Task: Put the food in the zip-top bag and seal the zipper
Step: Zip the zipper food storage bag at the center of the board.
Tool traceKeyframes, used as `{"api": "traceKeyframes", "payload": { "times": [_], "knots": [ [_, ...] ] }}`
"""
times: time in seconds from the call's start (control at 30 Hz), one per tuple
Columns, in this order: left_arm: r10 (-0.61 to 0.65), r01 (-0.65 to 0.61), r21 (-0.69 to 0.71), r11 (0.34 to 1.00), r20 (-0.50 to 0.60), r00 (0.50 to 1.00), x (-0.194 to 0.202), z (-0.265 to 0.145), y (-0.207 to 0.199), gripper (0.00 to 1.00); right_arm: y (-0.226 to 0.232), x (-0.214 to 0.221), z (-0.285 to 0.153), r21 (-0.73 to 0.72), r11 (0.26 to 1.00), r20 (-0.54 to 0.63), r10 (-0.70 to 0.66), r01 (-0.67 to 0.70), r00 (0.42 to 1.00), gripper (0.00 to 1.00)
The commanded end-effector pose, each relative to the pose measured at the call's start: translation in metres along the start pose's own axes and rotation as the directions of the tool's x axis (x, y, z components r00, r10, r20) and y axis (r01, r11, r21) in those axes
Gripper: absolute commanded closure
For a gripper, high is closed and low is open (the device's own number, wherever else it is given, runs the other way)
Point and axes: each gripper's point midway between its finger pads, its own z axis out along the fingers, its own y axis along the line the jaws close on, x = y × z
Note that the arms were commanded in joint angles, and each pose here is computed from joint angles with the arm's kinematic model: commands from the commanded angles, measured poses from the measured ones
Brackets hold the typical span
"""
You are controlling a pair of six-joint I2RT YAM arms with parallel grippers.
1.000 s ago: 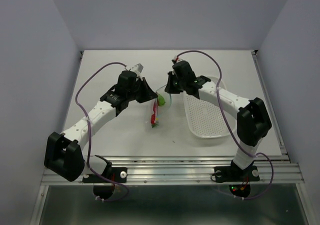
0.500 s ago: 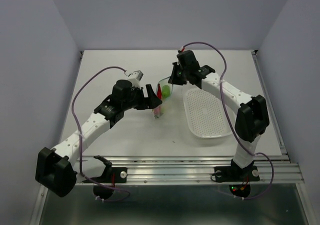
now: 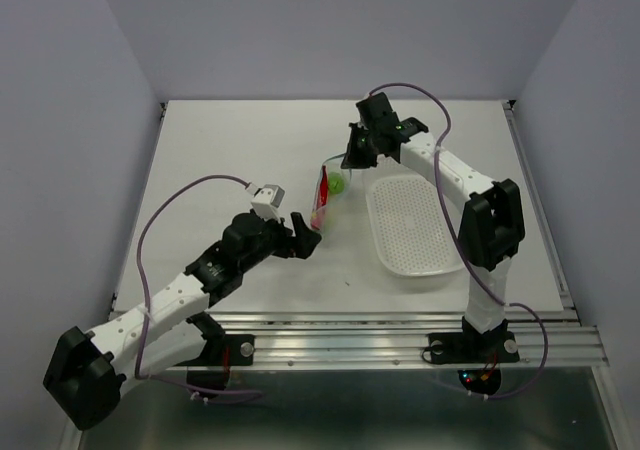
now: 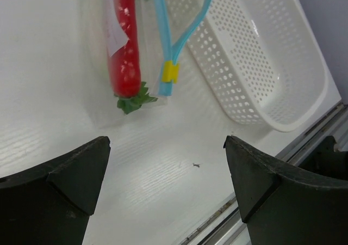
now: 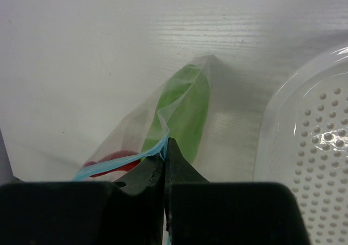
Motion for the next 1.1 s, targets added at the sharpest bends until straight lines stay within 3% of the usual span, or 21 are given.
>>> {"api": "traceKeyframes", "payload": {
  "times": [0.0, 0.23, 0.33, 0.73, 1.07],
  "knots": [
    [0.021, -0.016, -0.047, 0.999, 0.112, 0.993, -0.020, 0.010, 0.007, 0.01, 0.008, -0.002, -0.007, -0.033, 0.999, -0.022, 0.009, -0.010, 1.000, 0.99],
    [0.001, 0.001, -0.009, 1.000, 0.217, 0.976, -0.035, 0.014, 0.002, 0.13, 0.006, 0.003, -0.007, -0.029, 0.999, -0.032, 0.018, -0.019, 0.999, 0.99],
    [0.026, -0.024, -0.012, 1.000, 0.212, 0.977, -0.031, 0.017, 0.004, 0.21, 0.007, 0.004, -0.006, -0.037, 0.999, -0.039, 0.022, -0.024, 0.999, 0.99],
    [0.034, -0.032, -0.011, 0.999, 0.194, 0.981, -0.020, 0.030, 0.008, 0.25, 0.010, 0.001, -0.012, -0.046, 0.998, -0.022, 0.038, -0.039, 0.999, 0.99],
    [0.024, -0.026, 0.006, 1.000, 0.212, 0.977, -0.020, 0.039, 0.005, 0.41, 0.014, 0.003, -0.012, -0.070, 0.996, -0.027, 0.049, -0.051, 0.998, 0.99]
  ]
}}
